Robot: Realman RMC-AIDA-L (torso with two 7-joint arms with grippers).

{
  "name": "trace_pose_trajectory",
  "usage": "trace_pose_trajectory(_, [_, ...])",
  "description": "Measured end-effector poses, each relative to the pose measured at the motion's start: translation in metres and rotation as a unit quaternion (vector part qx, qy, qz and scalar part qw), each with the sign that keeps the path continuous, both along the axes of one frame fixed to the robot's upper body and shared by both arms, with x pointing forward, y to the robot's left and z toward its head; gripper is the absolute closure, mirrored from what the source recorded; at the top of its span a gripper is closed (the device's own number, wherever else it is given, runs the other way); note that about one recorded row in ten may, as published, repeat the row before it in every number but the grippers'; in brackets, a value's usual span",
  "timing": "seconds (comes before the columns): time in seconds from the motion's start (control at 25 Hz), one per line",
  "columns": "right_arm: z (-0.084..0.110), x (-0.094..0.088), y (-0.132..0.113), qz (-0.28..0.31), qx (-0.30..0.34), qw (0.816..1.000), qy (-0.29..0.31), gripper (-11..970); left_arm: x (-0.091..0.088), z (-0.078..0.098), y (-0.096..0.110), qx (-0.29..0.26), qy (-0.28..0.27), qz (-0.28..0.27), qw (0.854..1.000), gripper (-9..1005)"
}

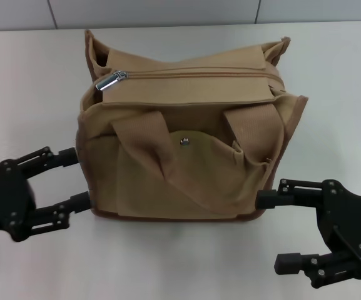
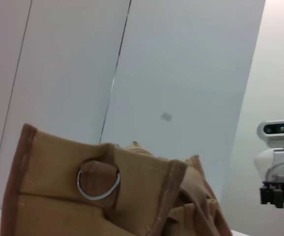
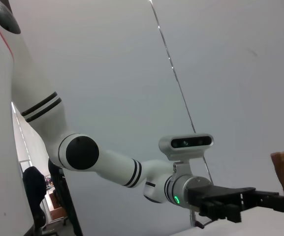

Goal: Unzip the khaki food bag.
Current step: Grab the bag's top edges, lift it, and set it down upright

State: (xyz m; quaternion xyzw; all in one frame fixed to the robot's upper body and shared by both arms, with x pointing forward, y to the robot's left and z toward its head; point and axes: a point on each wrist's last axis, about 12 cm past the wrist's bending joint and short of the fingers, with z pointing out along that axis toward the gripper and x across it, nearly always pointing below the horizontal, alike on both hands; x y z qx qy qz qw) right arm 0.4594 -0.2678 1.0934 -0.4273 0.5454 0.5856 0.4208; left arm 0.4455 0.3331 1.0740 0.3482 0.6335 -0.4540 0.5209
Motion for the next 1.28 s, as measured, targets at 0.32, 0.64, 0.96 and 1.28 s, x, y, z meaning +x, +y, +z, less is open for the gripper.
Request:
trace_pose_trajectory(0.32, [0.000, 0.000, 0.000, 0.000, 0.000, 1.000, 0.000, 125, -0.005, 0.004, 0.015, -0.009, -0.014, 0.038, 0.999, 155])
trace_pose_trajectory(0.64, [0.000, 0.001, 0.001, -0.001, -0.001, 1.000, -0.001, 126, 0.002, -0.018, -0.013, -0.001, -0.031, 0.081, 0.996, 154])
trace_pose_trajectory(0.96, [-0.001, 0.001, 0.001, -0.005, -0.002, 1.000, -0.001, 128, 0.004, -0.023, -0.025, 0.003, -0.049, 0.087, 0.995, 177])
trace_pose_trajectory(1.28, [-0.001, 0.002, 0.001, -0.003, -0.004, 1.000, -0.001, 129, 0.008, -0.028, -0.032, 0.005, -0.052, 0.091, 0.995, 427])
